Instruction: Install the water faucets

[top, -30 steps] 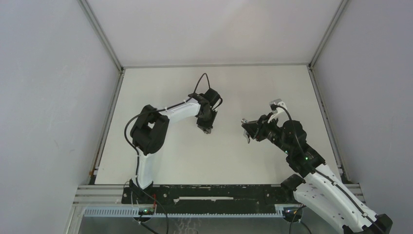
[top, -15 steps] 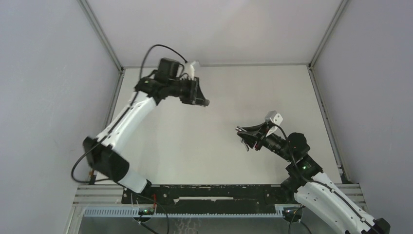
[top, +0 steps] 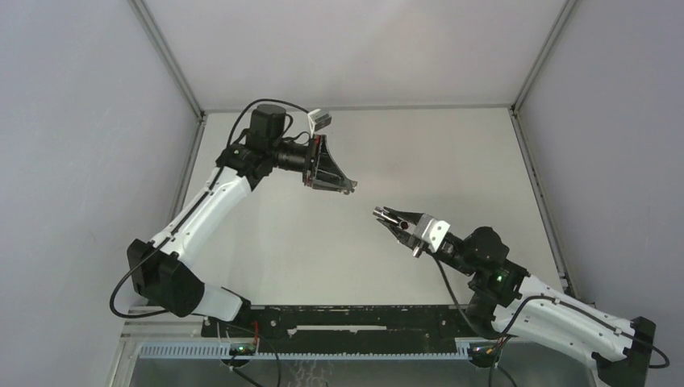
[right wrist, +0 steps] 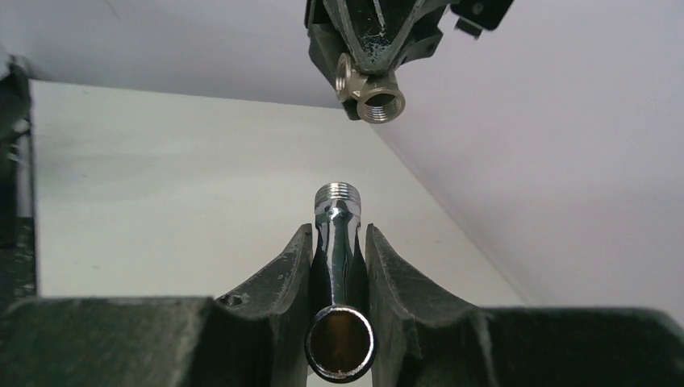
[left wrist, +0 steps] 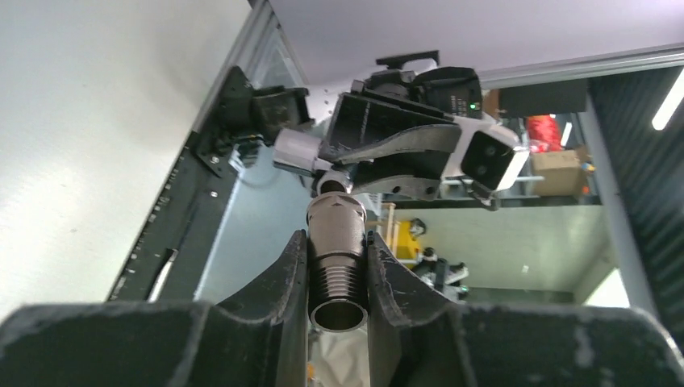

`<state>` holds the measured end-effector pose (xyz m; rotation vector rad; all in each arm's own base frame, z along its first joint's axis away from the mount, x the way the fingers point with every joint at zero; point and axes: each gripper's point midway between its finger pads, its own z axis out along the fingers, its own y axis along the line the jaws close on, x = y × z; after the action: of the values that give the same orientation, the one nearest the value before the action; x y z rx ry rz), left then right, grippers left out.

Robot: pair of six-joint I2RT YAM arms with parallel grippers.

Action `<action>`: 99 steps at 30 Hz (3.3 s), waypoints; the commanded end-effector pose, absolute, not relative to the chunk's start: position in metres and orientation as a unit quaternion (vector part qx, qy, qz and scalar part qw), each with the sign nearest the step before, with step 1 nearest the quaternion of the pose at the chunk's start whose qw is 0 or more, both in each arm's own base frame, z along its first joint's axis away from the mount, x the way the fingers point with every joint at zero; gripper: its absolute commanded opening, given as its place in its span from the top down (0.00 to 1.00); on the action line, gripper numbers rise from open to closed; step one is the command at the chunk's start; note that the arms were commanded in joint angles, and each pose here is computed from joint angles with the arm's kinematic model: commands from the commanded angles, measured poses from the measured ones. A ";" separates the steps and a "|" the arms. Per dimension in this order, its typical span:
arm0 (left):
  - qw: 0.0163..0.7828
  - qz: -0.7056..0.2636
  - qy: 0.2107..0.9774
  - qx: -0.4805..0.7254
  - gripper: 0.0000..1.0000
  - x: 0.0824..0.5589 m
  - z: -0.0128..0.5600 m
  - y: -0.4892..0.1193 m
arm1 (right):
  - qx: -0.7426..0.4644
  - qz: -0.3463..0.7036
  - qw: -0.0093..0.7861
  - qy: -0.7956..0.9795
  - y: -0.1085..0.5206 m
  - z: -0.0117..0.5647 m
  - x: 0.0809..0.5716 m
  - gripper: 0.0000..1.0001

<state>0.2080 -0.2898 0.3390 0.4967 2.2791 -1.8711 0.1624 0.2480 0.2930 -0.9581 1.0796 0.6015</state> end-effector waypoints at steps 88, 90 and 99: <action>-0.094 -0.660 0.730 0.151 1.00 0.130 0.343 -0.276 | -0.594 -0.286 0.745 0.104 0.295 0.354 0.148 1.00; -0.090 -0.658 0.732 0.149 1.00 0.131 0.343 -0.277 | -0.591 -0.283 0.748 0.109 0.298 0.355 0.146 1.00; -0.081 -0.658 0.732 0.154 1.00 0.132 0.344 -0.277 | -0.579 -0.236 0.768 0.140 0.304 0.344 0.141 1.00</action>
<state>0.1427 -0.2776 0.3271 0.4217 2.4921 -2.1862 0.1484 0.3034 0.3187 -1.3867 0.2738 -0.6021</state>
